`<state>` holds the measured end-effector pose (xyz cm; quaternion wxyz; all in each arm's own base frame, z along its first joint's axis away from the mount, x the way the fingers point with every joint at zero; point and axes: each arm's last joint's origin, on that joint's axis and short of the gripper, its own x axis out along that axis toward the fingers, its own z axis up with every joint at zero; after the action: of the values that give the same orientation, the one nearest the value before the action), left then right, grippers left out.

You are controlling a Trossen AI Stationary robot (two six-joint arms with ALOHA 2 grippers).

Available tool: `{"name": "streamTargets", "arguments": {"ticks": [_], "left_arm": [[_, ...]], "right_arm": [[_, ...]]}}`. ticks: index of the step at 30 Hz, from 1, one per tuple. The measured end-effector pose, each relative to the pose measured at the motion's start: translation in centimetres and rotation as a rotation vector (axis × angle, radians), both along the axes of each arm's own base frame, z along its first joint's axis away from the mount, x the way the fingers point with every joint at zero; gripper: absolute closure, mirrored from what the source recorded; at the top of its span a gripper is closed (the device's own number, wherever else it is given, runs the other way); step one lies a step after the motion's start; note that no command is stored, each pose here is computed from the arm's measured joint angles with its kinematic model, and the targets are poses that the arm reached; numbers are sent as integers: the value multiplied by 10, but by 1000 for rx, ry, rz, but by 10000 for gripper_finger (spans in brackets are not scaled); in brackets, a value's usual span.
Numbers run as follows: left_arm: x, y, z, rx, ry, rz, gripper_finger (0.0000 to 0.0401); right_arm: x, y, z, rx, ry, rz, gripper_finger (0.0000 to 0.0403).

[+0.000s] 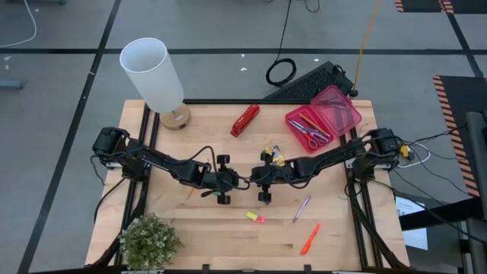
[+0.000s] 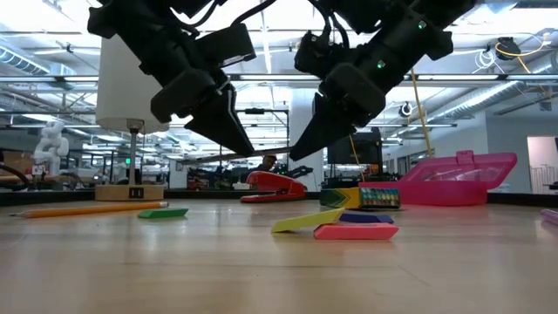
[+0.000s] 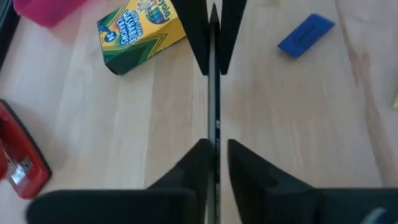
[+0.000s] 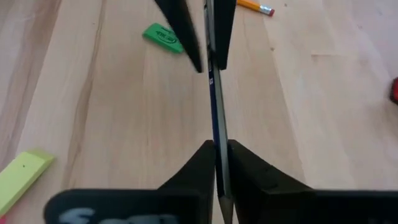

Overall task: Pack school essentials
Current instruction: Put the black pencil into the pink supply box

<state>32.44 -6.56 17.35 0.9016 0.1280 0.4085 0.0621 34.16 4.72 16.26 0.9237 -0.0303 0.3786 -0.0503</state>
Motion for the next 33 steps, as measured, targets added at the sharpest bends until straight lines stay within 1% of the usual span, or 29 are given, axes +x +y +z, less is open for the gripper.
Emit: {"name": "streamTargets", "arguments": {"ticks": [4, 7, 10, 13, 15, 16, 17, 20, 22, 33], "left_arm": [[-1, -5, 0, -52, -16, 42, 285], [-2, -9, 0, -78, -26, 69, 246], [-7, -13, 3, -94, -21, 94, 218], [-10, -16, 8, -129, -39, 125, 201], [-16, -18, 10, -131, -18, 149, 198], [-17, -19, 11, -142, -30, 162, 198], [-17, -22, 14, -156, -46, 167, 199], [-23, -27, 14, -168, -29, 175, 204], [-23, -31, 16, -186, -44, 173, 209], [-32, -51, 15, -232, -38, 172, 215]], "right_arm": [[-6, -2, 10, -7, 15, 9, 387], [-14, -8, 19, 14, 46, 18, 391], [-22, -14, 26, 28, 83, 3, 387], [-33, -18, 35, 35, 126, 0, 383], [-40, -20, 40, 32, 156, 0, 386], [-44, -20, 43, 30, 174, 0, 387], [-49, -22, 46, 29, 190, -5, 388], [-59, -25, 55, 25, 208, -14, 388], [-67, -27, 61, 13, 219, -31, 387], [-106, -41, 97, -102, 185, -195, 386]]}}
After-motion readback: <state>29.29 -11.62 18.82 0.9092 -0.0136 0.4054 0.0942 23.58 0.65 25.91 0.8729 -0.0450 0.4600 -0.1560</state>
